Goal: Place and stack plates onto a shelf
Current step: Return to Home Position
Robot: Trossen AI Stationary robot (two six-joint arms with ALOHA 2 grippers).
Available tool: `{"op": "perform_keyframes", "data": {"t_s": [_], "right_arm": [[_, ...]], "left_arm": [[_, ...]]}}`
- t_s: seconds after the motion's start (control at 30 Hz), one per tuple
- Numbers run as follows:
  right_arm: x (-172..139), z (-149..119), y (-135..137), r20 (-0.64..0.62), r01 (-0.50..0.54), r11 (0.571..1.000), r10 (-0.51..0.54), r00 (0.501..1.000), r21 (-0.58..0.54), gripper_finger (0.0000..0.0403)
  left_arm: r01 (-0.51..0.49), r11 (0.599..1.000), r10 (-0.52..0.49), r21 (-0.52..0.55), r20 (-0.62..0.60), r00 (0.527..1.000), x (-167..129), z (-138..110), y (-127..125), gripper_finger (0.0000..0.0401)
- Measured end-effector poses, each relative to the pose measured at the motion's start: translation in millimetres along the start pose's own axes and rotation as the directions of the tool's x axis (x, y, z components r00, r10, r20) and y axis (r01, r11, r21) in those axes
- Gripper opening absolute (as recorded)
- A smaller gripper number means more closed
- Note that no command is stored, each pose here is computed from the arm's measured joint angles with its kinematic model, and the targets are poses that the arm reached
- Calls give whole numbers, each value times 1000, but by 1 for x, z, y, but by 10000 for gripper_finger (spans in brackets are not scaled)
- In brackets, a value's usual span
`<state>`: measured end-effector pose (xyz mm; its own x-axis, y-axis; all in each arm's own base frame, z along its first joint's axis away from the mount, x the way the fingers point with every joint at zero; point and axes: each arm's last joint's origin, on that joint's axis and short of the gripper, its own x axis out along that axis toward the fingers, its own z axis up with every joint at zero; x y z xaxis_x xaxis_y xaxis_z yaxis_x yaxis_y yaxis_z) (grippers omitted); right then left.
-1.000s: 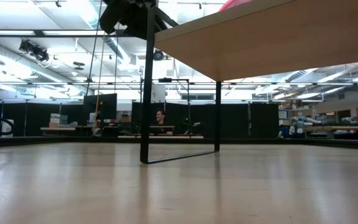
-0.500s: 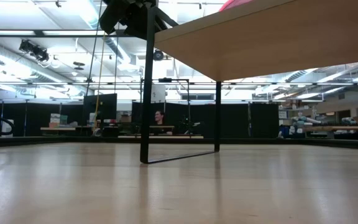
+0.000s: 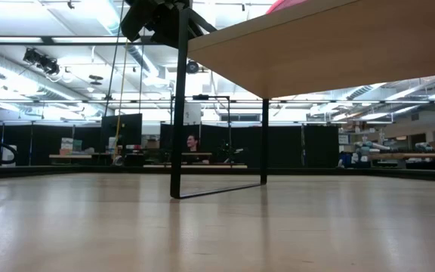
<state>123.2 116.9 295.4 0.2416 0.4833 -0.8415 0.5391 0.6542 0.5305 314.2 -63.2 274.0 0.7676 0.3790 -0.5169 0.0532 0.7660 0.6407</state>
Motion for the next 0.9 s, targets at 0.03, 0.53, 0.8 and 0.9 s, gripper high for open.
{"op": "perform_keyframes", "data": {"t_s": [0.03, 0.53, 0.8, 0.9], "right_arm": [[0, 0, 0, 0, 0, 1000, 0, 1000, -7, 127], [0, 2, -1, 57, 23, 998, -20, 998, -55, 117], [-2, 11, -4, 119, 50, 994, -38, 992, -97, 81], [-4, 20, -6, 197, 73, 990, -49, 979, -119, 73]], "left_arm": [[0, 1000, 0, 0, 0, 1000, 0, 0, 0, 141], [-11, 1000, 12, 12, -5, 1000, 0, 0, 0, 141], [-65, 998, 65, -10, 9, 998, -4, 2, 6, 141], [-71, 997, 73, -19, 69, 995, -6, 7, 11, 141]]}}
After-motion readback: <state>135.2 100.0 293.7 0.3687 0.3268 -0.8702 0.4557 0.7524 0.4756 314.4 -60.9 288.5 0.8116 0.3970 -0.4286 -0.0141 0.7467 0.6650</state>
